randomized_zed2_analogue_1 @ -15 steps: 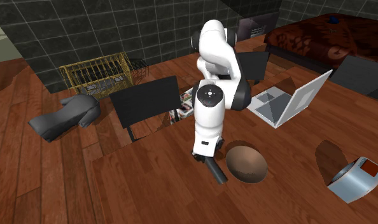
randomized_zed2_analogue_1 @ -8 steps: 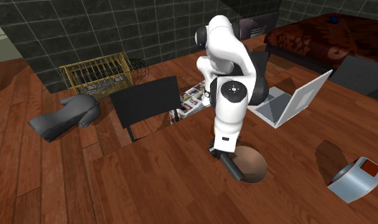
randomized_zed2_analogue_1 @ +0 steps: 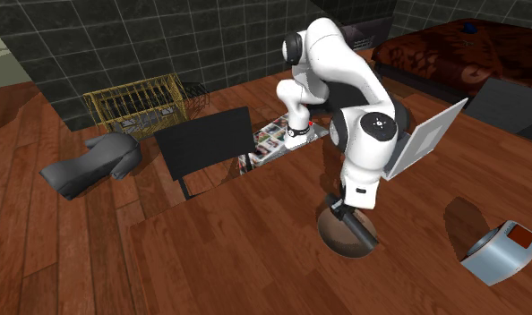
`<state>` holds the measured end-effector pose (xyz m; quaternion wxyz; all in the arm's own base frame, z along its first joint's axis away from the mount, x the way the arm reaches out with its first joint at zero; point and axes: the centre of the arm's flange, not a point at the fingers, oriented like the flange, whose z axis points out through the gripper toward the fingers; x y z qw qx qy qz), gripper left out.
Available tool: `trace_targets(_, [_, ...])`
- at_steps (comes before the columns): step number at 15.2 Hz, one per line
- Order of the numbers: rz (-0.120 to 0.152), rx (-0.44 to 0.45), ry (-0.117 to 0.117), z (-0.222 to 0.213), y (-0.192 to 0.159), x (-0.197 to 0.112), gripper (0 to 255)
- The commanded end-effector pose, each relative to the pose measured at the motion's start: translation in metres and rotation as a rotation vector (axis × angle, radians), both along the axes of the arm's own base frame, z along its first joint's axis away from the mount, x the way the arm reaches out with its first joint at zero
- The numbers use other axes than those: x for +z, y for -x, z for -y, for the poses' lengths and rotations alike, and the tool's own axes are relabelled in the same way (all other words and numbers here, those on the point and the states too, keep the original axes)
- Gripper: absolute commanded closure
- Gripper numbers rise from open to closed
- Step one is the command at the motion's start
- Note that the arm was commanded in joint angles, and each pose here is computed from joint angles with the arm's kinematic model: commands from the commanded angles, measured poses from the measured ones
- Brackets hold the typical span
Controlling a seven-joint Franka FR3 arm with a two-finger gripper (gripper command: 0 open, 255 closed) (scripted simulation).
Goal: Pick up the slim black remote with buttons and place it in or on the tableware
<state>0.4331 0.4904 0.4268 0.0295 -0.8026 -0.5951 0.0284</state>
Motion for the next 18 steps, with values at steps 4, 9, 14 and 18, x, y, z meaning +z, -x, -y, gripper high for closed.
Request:
trace_targets(4, [0.0,-0.002,0.0,-0.005,0.005,-0.025,255])
trace_targets(9, [0.0,-0.002,0.0,-0.005,0.005,-0.051,255])
trace_targets(14, [0.0,-0.002,0.0,-0.005,0.005,-0.059,255])
trace_targets(18, [0.0,-0.002,0.0,-0.005,0.005,-0.059,255])
